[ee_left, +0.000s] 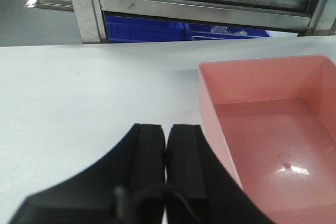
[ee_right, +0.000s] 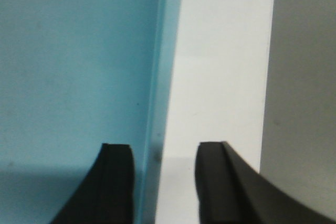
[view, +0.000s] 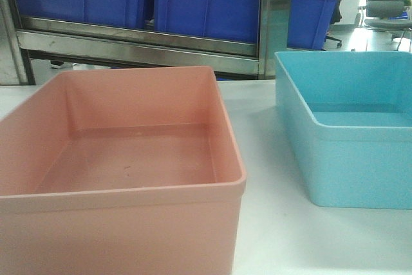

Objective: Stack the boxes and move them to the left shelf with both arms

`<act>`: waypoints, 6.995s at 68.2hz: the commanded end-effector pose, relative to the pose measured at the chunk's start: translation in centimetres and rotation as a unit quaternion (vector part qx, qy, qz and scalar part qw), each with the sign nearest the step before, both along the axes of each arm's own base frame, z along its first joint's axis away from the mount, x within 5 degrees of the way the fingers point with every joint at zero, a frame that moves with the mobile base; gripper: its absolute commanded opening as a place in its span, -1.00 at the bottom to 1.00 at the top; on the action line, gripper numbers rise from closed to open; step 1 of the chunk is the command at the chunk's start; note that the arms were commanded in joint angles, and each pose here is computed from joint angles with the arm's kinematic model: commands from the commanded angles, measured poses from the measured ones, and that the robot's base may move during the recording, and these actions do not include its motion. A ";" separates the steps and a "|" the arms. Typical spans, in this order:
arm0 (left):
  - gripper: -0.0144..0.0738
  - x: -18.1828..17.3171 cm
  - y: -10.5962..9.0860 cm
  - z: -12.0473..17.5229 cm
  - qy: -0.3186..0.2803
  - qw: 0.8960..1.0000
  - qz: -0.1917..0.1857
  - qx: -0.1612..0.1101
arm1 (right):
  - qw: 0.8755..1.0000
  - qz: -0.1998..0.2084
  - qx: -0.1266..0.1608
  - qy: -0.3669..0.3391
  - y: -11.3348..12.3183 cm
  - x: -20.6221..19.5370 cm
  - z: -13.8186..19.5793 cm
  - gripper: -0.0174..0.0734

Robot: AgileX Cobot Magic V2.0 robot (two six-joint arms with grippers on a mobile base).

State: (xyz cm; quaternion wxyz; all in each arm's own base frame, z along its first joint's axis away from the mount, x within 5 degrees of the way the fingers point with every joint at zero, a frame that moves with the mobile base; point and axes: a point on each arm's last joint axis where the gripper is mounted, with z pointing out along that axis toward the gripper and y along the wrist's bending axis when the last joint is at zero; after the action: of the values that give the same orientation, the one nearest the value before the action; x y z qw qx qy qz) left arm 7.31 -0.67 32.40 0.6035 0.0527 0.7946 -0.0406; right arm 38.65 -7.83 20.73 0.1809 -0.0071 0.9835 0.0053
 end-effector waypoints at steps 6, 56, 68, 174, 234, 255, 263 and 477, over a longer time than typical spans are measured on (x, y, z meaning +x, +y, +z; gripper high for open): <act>-0.70 0.1 -0.2 1.6 -0.054 0.998 -0.012 -0.001 | 0.998 0.003 -0.015 -0.054 -0.2 0.2 3.0 -0.52; -0.70 0.1 -0.2 1.6 -0.054 0.998 -0.012 -0.001 | 0.964 -0.017 0.110 -0.241 5.8 -10.4 20.2 -0.49; -0.70 0.1 -0.2 1.6 -0.054 0.998 -0.012 -0.001 | 0.944 0.000 0.188 -0.272 10.1 -12.9 22.8 -0.49; -0.70 0.1 -0.3 1.8 -0.066 0.998 -0.017 -0.006 | 0.959 0.025 0.244 -0.142 31.4 -11.0 13.2 -0.49; -0.70 0.1 -0.3 1.8 -0.066 0.998 -0.017 -0.006 | 0.951 0.073 0.209 -0.218 32.3 -9.0 11.9 -0.49; -0.70 0.1 -0.3 1.8 -0.066 0.998 -0.017 -0.006 | 0.964 0.070 0.182 -0.183 31.8 -9.5 9.4 -0.49; -0.70 0.1 -0.3 1.8 -0.066 0.998 -0.017 -0.006 | 0.967 0.070 0.174 -0.173 31.6 -9.7 8.6 -0.49; -0.68 21.5 -10.2 -9.1 0.425 0.902 0.009 -0.073 | 0.992 0.114 0.034 -0.052 33.1 -7.5 3.2 -0.51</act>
State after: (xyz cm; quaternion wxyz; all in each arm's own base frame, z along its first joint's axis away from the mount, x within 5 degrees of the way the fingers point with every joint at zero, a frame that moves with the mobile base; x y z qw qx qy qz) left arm 29.32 -10.92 20.79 0.1685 -0.0614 0.9782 -0.1051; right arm 31.22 25.93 21.41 0.1983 -0.1165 0.9718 0.0522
